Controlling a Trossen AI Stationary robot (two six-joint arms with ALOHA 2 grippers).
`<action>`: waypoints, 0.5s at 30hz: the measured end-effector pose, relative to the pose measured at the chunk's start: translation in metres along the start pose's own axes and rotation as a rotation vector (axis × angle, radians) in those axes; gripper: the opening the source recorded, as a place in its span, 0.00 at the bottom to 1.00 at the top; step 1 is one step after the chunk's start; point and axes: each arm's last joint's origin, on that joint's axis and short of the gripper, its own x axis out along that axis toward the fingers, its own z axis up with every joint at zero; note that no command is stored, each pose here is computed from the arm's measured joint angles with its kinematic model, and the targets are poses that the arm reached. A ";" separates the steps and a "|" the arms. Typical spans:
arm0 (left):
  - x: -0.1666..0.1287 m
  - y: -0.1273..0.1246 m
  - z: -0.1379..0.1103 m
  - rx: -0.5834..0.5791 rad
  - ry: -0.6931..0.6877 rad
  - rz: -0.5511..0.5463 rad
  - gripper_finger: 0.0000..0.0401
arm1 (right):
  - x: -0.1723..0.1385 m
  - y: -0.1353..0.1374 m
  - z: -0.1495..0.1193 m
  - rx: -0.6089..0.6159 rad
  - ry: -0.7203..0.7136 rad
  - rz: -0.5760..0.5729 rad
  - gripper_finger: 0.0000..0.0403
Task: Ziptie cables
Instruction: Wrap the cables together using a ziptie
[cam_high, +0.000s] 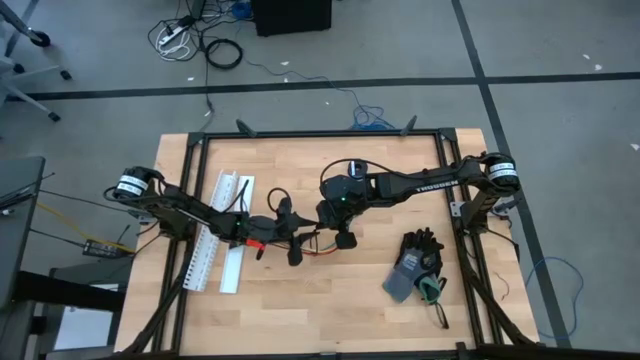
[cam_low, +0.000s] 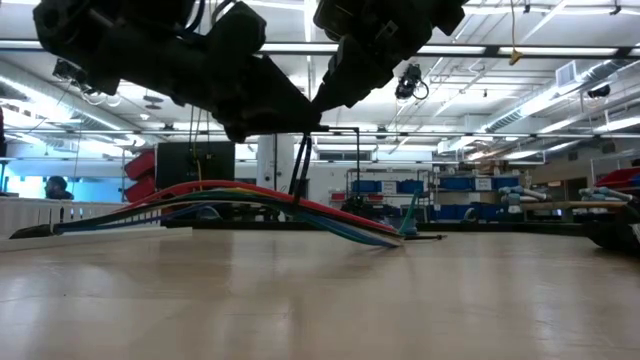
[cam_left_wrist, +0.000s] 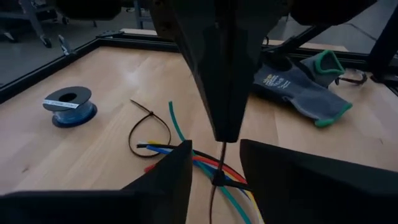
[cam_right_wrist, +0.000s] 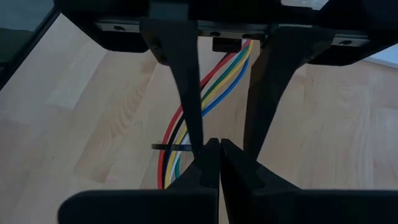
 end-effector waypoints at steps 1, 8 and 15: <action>0.000 0.001 0.000 0.000 0.003 0.002 0.30 | 0.000 0.000 0.000 0.000 0.000 0.000 0.00; 0.001 0.002 -0.001 0.001 0.013 0.007 0.26 | 0.000 0.000 0.000 -0.001 -0.001 -0.013 0.00; 0.000 0.002 -0.004 0.011 0.037 0.021 0.23 | 0.000 -0.001 0.000 -0.002 -0.001 -0.028 0.00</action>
